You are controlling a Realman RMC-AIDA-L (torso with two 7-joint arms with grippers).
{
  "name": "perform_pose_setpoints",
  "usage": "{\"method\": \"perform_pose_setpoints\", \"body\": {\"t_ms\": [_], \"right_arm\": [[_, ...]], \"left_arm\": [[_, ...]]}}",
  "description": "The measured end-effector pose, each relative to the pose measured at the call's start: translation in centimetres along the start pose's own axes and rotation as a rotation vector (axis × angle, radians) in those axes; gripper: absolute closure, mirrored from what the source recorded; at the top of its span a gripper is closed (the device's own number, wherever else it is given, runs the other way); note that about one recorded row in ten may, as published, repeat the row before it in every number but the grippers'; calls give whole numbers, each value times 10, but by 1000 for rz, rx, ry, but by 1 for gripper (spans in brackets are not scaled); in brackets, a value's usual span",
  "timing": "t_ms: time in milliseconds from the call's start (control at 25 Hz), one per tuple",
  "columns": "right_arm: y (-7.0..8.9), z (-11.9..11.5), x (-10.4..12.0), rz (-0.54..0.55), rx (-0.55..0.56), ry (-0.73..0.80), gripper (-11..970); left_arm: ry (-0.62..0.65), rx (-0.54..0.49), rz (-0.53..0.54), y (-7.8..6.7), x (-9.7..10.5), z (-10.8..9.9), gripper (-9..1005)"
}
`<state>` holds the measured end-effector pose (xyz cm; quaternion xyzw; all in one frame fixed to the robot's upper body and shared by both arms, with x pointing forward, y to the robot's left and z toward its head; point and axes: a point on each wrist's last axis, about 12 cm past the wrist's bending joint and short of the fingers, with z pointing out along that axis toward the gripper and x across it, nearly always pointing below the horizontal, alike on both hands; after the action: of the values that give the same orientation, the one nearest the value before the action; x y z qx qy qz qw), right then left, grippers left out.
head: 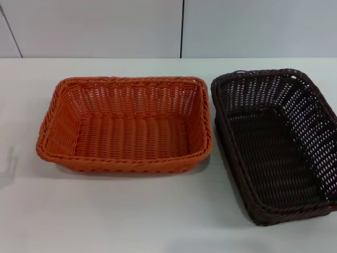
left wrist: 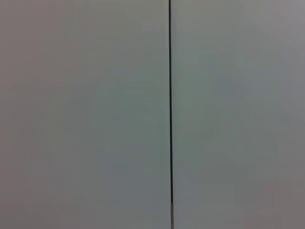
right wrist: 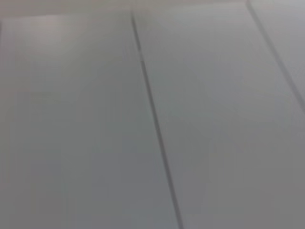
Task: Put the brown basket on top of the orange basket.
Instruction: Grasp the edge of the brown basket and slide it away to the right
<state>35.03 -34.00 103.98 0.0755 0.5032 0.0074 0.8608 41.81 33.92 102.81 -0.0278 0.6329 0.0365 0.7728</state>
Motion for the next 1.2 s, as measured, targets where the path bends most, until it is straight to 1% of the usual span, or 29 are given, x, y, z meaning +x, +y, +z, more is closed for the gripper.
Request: {"method": "perform_pose_setpoints", "body": {"t_ms": [120,160,200,240,320,360,400,480,520,560,600,720,760,800,880,960,1000,1120,1160,1200], "right_arm": [[-1,10,4,59,-61,31,294],[-4,20,6,100,-98,54,294],[-4,20,6,100,-98,54,294],[-6,27,7,119,-123,65,294],[-10,42,8,136,-176,77,294],[-13,64,10,143,-234,88,294],[-13,64,10,143,-234,88,294],[-14,85,11,156,-282,98,294],[-12,97,12,164,-311,100,294],[-7,120,14,167,-367,99,294],[-7,120,14,167,-367,99,294],[2,146,18,160,-426,103,295],[7,161,21,149,-448,110,295],[7,161,21,149,-448,110,294],[10,173,25,131,-464,107,294],[13,185,31,114,-467,109,294],[13,185,31,114,-467,109,294],[15,194,39,114,-461,141,293],[18,199,44,124,-469,155,293],[18,199,44,124,-469,155,293]], "left_arm": [[16,12,7,-1,4,4,342],[16,18,8,-3,4,7,342],[16,18,8,-3,4,7,342],[18,22,8,-3,5,9,342],[19,30,10,-5,6,13,342],[25,40,12,-7,7,17,342],[25,40,12,-7,7,17,342],[34,46,13,-8,9,20,342],[39,48,15,-8,10,20,342],[39,50,15,-8,10,21,342],[42,51,17,-8,10,22,342],[48,50,18,-8,11,21,342],[49,41,20,-6,11,19,342],[49,41,20,-6,11,19,342],[47,30,23,-3,11,18,342],[48,1,34,4,10,15,342],[48,1,34,4,10,15,342],[54,-34,44,13,11,13,342],[55,-36,45,13,11,14,342],[59,-39,47,14,12,14,342]]}}
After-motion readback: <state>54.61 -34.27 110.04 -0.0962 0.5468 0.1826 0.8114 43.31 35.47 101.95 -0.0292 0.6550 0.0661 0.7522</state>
